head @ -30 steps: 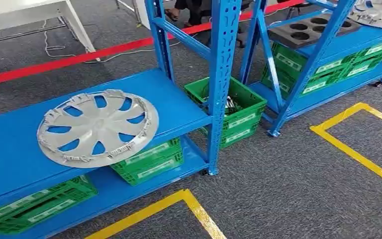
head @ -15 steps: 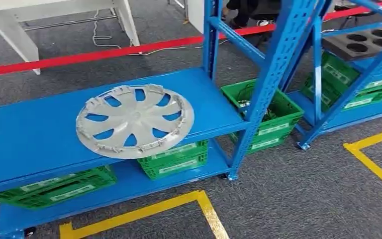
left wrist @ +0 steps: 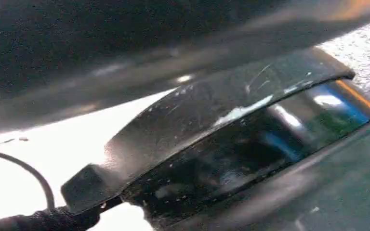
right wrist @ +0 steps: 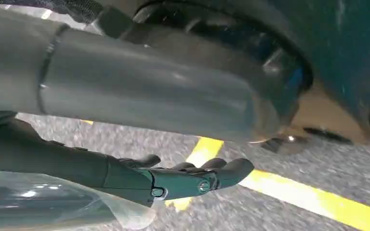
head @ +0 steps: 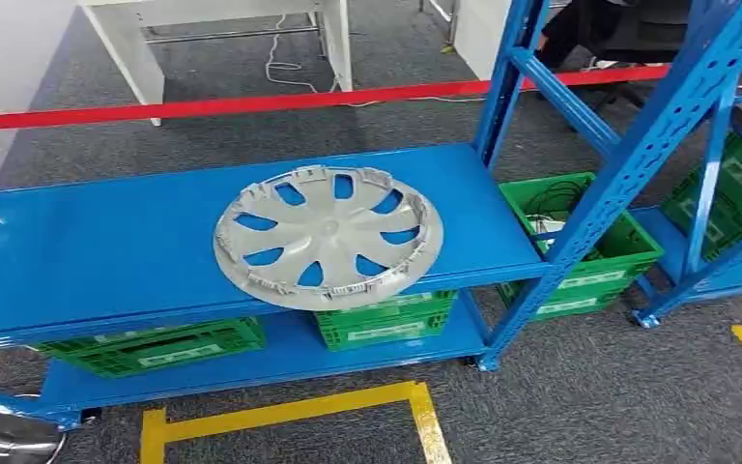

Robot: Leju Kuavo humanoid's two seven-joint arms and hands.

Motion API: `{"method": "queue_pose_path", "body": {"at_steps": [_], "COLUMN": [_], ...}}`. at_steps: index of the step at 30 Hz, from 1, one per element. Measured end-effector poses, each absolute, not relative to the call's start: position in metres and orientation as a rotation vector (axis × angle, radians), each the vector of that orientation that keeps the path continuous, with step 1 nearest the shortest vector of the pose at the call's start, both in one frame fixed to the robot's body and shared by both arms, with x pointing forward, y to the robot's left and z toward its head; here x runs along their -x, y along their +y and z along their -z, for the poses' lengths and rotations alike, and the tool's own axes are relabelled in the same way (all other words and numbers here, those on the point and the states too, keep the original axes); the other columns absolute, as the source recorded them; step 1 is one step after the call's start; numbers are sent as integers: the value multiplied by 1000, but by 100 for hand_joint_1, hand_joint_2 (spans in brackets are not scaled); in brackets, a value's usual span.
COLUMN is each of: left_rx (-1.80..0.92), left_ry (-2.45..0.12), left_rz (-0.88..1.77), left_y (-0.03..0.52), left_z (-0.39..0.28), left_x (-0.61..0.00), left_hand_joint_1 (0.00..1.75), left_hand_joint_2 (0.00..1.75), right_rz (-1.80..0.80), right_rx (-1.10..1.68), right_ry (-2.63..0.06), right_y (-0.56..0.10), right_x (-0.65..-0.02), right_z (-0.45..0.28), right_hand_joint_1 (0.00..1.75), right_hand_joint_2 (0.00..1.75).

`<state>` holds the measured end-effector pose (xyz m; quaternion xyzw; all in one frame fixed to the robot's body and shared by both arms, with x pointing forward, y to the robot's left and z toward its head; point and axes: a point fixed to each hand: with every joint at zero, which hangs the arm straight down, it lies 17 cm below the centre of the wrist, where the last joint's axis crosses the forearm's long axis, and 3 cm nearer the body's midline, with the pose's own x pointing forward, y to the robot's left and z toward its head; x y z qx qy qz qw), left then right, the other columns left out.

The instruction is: Take the parts from the cabinet and place them on the table.

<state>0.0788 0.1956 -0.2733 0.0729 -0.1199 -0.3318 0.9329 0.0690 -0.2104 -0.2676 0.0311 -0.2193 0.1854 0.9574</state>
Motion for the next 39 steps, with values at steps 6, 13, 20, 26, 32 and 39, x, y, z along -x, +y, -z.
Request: {"method": "queue_pose_path", "body": {"at_steps": [6,13,20,26,32,39], "left_rx": [-148,-134,-128,-96,-67,-45], "left_ry": [-249,-268,-268,-267,-261,-209], "left_rz": [675,654,639,629,560,468], "left_y": [196,194,192,184,186,196], "left_z": [273,273,273,272,273,277], "left_x": [-80,-79,-79,-77,-78,-52], "left_hand_joint_1": [0,0,0,0,0,0], "left_hand_joint_2": [0,0,0,175,0,0], "right_rz": [-375,-349,-347,-336,-302,-275], "right_rx": [-61,-65,-65,-65,-66,-95], "right_ry": [-445,-444,-446,-413,-366,-353], "right_y": [-212,-210,-209,-210,-212,-201], "right_x": [-69,-72,-75,-67,-50,-53], "right_z": [268,267,267,269,272,271], "right_hand_joint_1": [0,0,0,0,0,0], "right_hand_joint_2": [0,0,0,175,0,0]}}
